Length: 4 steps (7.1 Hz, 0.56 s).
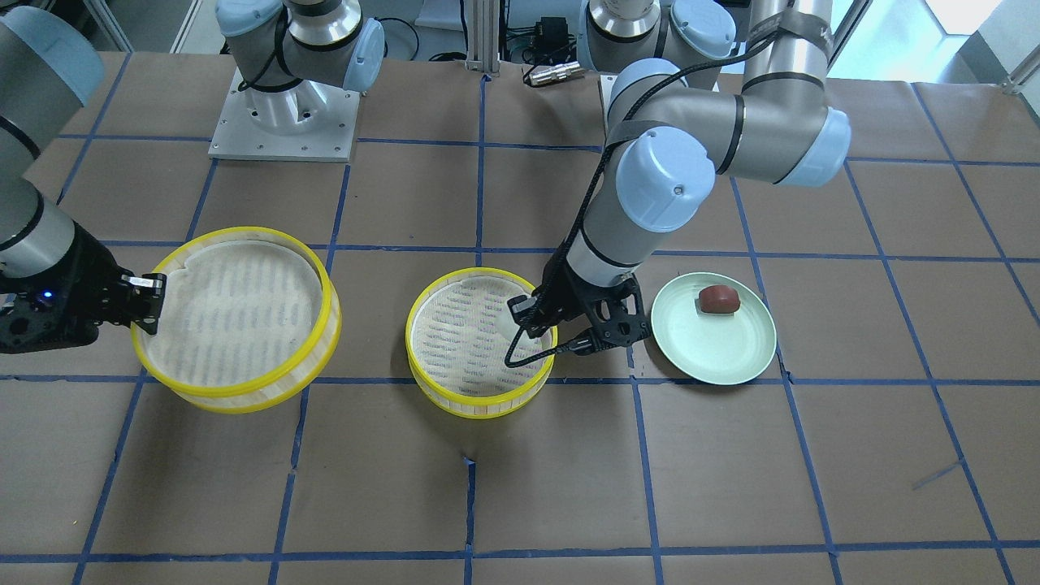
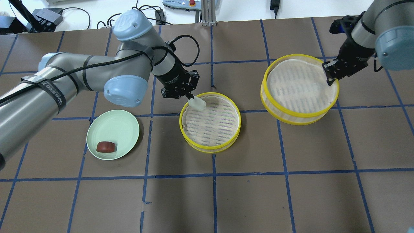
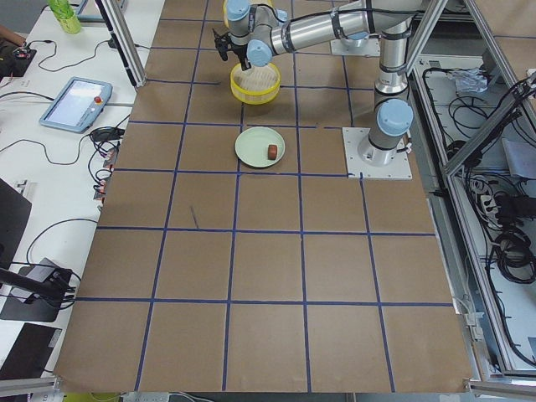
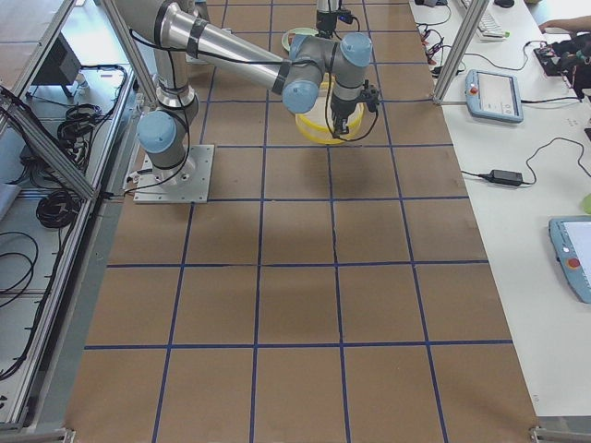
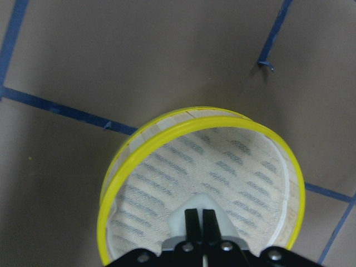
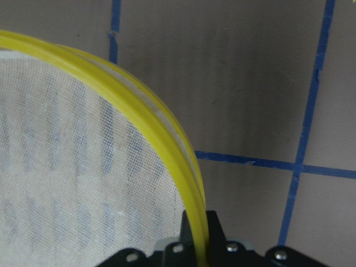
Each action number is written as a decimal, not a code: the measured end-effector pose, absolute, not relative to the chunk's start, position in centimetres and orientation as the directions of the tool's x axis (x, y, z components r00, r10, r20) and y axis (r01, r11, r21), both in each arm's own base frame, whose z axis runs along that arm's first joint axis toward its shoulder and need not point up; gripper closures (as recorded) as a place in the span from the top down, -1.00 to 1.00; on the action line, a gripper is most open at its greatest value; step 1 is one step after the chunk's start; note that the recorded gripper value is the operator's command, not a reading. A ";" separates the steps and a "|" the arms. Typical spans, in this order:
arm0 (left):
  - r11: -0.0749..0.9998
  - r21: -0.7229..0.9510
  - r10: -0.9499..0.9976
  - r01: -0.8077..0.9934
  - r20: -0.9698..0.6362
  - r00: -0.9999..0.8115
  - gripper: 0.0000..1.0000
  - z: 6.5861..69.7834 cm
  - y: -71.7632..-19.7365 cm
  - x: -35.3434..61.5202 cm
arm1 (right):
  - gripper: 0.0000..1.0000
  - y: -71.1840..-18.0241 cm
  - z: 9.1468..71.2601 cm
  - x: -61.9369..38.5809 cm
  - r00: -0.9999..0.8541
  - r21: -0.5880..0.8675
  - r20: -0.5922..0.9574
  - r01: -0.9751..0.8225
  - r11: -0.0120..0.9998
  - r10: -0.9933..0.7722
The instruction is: Stack buns with steamer
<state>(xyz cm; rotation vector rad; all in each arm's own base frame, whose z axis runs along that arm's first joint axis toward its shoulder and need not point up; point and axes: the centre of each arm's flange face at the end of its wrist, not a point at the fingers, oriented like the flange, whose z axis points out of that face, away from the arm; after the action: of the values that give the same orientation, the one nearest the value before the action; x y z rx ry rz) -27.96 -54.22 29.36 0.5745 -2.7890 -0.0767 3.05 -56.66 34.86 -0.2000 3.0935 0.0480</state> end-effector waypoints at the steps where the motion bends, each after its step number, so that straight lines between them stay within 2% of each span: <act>1: 0.921 0.100 -0.390 -0.377 0.278 -0.878 1.00 29.0 -54.1 -28.5 | -0.87 -56.8 34.7 5.8 -0.992 0.016 -0.037 -0.123 0.992 -0.123; 3: 0.948 0.037 -0.314 -0.316 0.251 -0.915 1.00 29.2 -54.3 -27.7 | -0.87 -56.9 34.3 8.6 -0.992 0.003 -0.033 -0.124 0.992 -0.124; 4: 0.978 -0.041 -0.196 -0.206 0.175 -0.965 1.00 29.4 -55.3 -24.6 | -0.87 -56.7 34.0 11.0 -0.991 0.004 -0.033 -0.128 0.992 -0.128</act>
<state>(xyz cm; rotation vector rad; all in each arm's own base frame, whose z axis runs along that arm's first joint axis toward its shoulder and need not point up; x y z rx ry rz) -24.58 -55.25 29.40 0.3021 -2.9540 0.0878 10.99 -56.68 34.02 -0.1999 3.1024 0.0089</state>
